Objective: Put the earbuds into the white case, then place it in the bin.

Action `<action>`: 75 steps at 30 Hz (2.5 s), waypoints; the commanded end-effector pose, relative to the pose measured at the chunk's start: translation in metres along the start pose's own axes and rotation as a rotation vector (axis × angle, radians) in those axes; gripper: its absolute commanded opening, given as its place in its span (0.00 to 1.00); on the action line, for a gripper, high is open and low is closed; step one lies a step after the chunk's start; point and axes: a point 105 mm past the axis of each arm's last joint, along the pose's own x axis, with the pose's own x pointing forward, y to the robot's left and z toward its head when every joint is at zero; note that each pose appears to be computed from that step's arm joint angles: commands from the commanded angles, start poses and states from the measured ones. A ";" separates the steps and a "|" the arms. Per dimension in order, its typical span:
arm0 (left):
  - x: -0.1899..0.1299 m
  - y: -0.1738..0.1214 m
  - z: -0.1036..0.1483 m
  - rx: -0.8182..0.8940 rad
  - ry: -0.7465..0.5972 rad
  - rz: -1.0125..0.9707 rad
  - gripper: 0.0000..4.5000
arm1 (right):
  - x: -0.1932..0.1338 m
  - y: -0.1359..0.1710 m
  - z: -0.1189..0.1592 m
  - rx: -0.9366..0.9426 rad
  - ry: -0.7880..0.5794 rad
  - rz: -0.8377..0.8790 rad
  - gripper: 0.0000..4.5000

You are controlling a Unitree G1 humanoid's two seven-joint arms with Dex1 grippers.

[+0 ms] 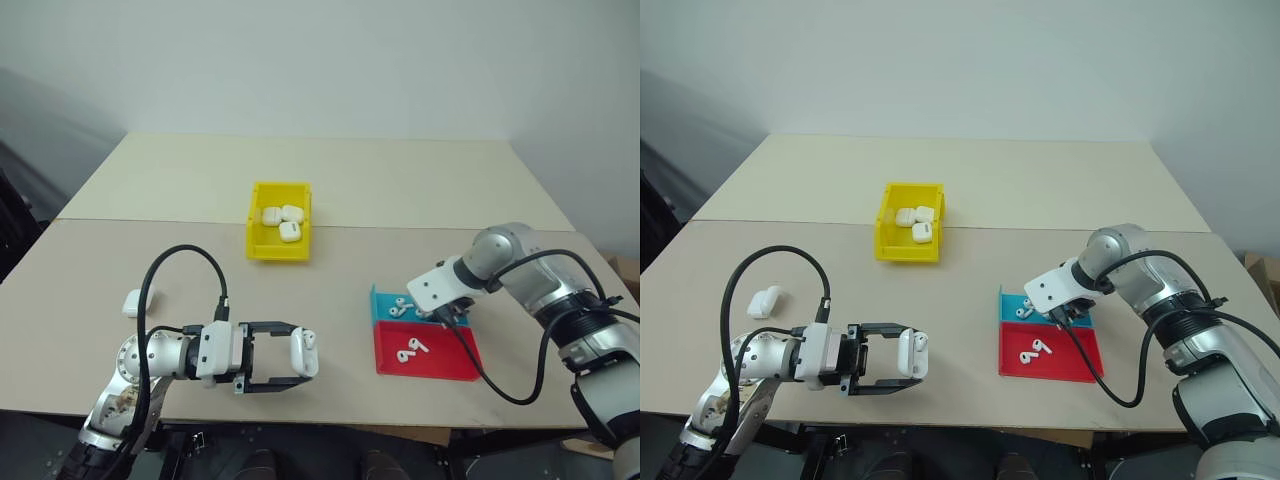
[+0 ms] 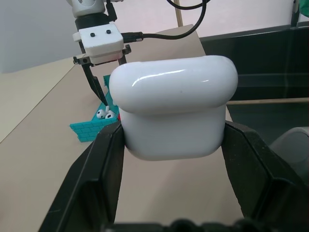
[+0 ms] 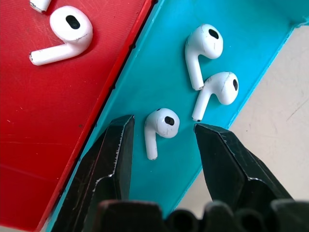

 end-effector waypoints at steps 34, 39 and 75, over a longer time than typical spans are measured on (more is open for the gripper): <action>0.000 0.001 0.006 0.049 -0.004 0.003 0.61 | -0.005 -0.001 0.003 -0.066 -0.006 -0.028 0.29; 0.000 0.001 0.006 0.050 -0.001 0.000 0.61 | -0.004 -0.002 0.001 -0.065 0.007 -0.034 0.29; 0.018 0.039 0.028 0.030 -0.161 0.084 0.61 | -0.133 -0.012 0.047 0.411 -0.563 -0.567 0.29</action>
